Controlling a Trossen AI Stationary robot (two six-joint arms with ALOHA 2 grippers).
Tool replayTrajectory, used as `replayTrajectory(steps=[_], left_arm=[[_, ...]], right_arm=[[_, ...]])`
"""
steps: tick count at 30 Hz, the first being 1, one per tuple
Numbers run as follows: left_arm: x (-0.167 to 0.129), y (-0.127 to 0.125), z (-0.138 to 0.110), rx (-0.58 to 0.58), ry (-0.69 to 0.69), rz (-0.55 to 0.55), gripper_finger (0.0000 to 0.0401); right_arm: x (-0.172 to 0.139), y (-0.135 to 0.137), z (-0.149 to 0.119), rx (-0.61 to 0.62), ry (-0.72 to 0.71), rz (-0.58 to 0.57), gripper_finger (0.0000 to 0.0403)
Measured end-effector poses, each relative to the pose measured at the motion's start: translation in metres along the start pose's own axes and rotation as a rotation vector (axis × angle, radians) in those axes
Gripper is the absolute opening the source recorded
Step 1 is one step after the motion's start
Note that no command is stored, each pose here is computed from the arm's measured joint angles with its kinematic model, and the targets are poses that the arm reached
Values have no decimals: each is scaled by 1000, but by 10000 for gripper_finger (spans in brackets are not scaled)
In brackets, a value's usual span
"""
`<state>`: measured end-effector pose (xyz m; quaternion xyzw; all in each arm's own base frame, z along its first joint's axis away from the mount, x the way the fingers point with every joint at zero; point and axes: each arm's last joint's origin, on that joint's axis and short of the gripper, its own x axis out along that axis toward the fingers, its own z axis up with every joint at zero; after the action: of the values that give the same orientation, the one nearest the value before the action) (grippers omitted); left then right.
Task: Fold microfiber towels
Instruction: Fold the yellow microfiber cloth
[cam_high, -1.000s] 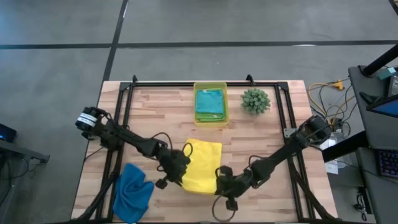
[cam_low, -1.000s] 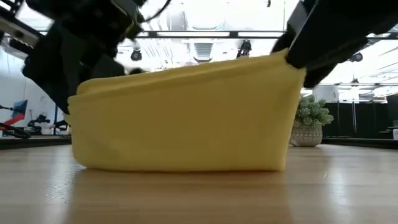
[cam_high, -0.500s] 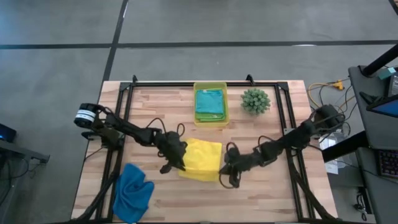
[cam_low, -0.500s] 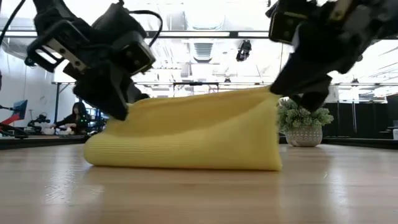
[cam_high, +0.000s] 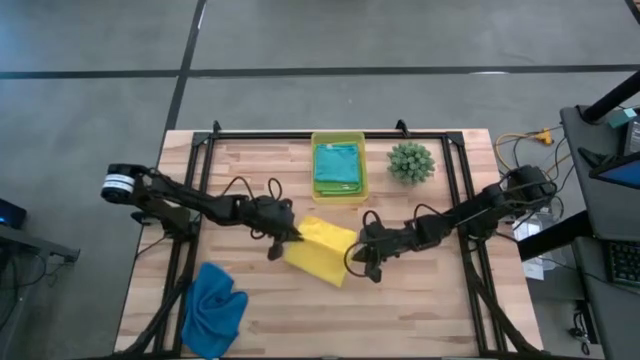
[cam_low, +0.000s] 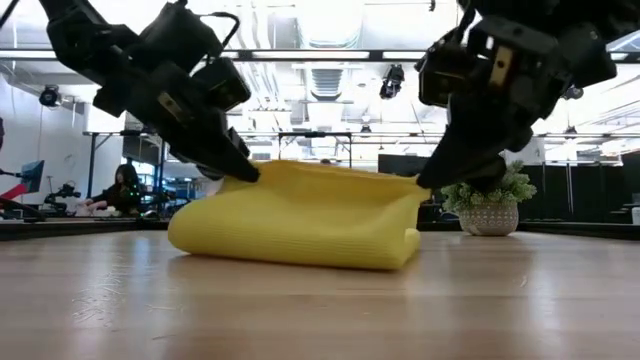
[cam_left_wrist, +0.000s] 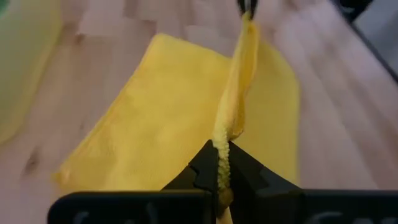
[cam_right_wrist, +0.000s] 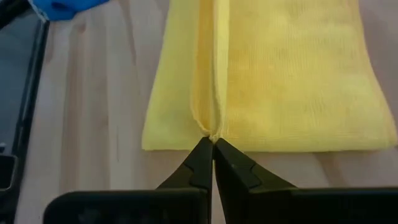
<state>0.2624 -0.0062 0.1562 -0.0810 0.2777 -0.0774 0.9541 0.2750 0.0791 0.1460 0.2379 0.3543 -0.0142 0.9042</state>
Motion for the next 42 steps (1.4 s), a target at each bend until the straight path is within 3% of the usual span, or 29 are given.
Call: replayTrajectory(steps=[15, 20, 32, 37, 42], left_arm=[[4, 11, -11, 5, 37, 168, 0], [2, 16, -10, 7, 12, 308, 0], [-1, 29, -4, -19, -45, 405, 0], [-2, 32, -3, -19, -61, 499, 0], [5, 36, -5, -16, -67, 511, 0]], right_arm=[[1, -15, 8, 35, -57, -110, 8], [1, -21, 7, 59, -65, -191, 8], [0, -30, 6, 82, -68, -300, 8], [0, -34, 6, 86, -54, -322, 8], [0, -35, 8, 90, -65, -321, 8]])
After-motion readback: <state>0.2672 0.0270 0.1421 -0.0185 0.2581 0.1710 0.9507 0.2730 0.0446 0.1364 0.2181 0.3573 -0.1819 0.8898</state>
